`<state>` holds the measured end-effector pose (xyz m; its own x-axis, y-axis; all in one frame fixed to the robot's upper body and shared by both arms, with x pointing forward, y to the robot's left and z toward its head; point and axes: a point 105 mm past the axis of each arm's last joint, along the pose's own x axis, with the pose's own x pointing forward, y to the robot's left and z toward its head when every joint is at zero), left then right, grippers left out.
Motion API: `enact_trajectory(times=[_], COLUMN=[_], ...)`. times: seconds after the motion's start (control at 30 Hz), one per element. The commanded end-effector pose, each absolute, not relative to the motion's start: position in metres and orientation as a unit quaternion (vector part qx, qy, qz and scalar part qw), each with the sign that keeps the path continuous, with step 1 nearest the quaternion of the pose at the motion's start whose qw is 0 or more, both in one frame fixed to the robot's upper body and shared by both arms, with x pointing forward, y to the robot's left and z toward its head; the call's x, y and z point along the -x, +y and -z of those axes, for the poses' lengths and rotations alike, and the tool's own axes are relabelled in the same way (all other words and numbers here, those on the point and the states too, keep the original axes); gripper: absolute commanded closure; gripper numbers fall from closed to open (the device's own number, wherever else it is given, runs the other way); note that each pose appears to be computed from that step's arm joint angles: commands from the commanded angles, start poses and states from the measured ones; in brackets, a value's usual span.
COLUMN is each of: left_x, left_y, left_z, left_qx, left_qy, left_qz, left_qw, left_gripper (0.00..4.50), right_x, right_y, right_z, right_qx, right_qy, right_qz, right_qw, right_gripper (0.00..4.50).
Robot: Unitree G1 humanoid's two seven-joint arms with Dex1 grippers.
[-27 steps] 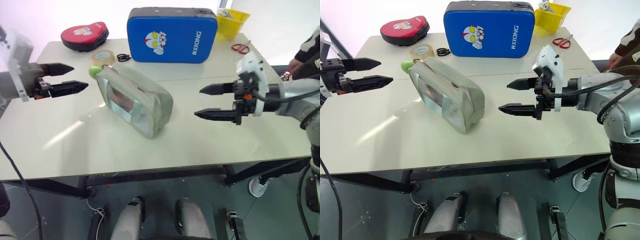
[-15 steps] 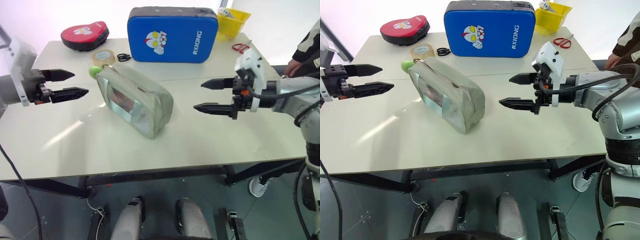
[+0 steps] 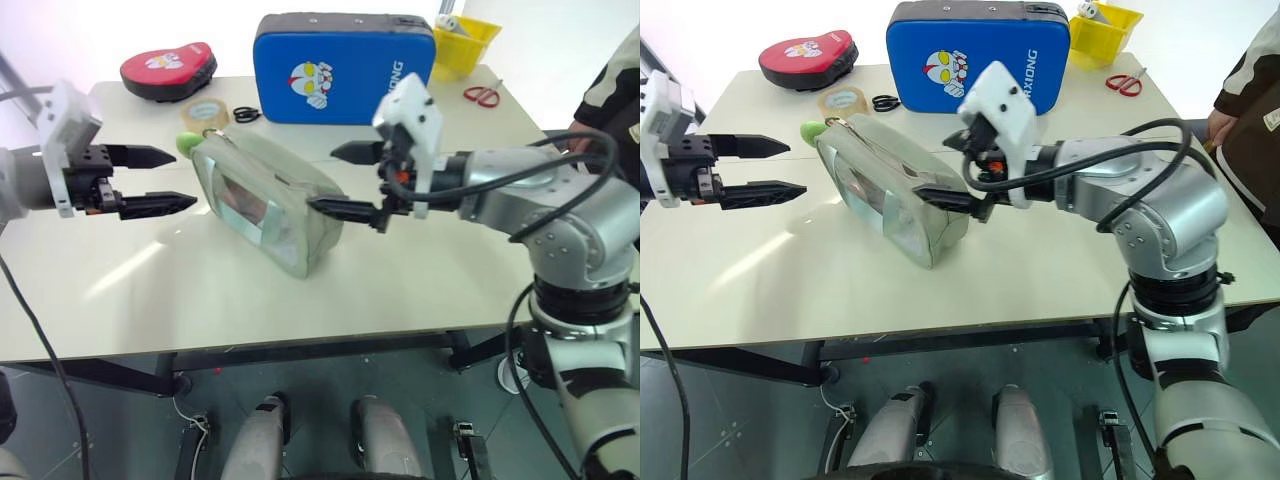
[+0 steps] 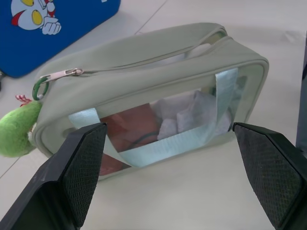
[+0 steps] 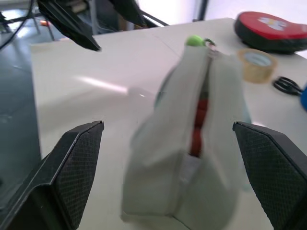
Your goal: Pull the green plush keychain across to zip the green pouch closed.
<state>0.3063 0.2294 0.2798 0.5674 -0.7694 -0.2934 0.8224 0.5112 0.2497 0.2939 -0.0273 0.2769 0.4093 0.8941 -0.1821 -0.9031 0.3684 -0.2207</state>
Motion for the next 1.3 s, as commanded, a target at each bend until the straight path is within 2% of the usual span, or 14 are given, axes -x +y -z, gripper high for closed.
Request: enact_trajectory(times=[0.03,0.23,0.33,0.43,0.67,0.73,0.83,1.0,1.2,1.3], left_x=[-0.306,-0.292,-0.283,-0.279,-0.276,-0.274,-0.275,-0.282,-0.284,-0.284], left_y=[0.225,0.208,0.201,0.198,0.191,0.188,0.187,0.192,0.192,0.194], left_z=[-0.29,-0.285,-0.283,-0.284,-0.286,-0.288,-0.287,-0.286,-0.283,-0.282], left_qx=[-0.214,-0.221,-0.217,-0.212,-0.196,-0.186,-0.182,-0.183,-0.184,-0.187], left_qy=[0.058,0.067,0.072,0.072,0.07,0.067,0.065,0.061,0.059,0.061], left_qz=[0.461,0.502,0.516,0.518,0.527,0.535,0.536,0.523,0.526,0.524], left_qw=[0.859,0.834,0.826,0.826,0.824,0.821,0.822,0.83,0.828,0.829], left_gripper=[0.04,0.04,0.04,0.0,0.0,0.0,0.0,0.0,0.0,0.0], right_x=[-0.288,-0.316,-0.32,-0.322,-0.335,-0.342,-0.37,-0.402,-0.404,-0.397], right_y=[-0.005,-0.002,-0.002,-0.003,-0.024,-0.033,-0.067,-0.108,-0.124,-0.127], right_z=[-0.277,-0.248,-0.246,-0.244,-0.238,-0.239,-0.252,-0.269,-0.28,-0.284], right_qx=[0.162,0.24,0.246,0.252,0.305,0.327,0.404,0.445,0.447,0.487], right_qy=[0.0,0.0,-0.003,-0.003,-0.008,-0.012,-0.033,-0.051,-0.104,-0.136], right_qz=[-0.559,-0.527,-0.528,-0.531,-0.516,-0.503,-0.442,-0.391,-0.428,-0.45], right_qw=[0.813,0.815,0.813,0.809,0.801,0.8,0.8,0.804,0.778,0.736], right_gripper=[0.0,0.0,0.0,0.86,4.42,4.47,4.47,4.47,4.47,4.47])
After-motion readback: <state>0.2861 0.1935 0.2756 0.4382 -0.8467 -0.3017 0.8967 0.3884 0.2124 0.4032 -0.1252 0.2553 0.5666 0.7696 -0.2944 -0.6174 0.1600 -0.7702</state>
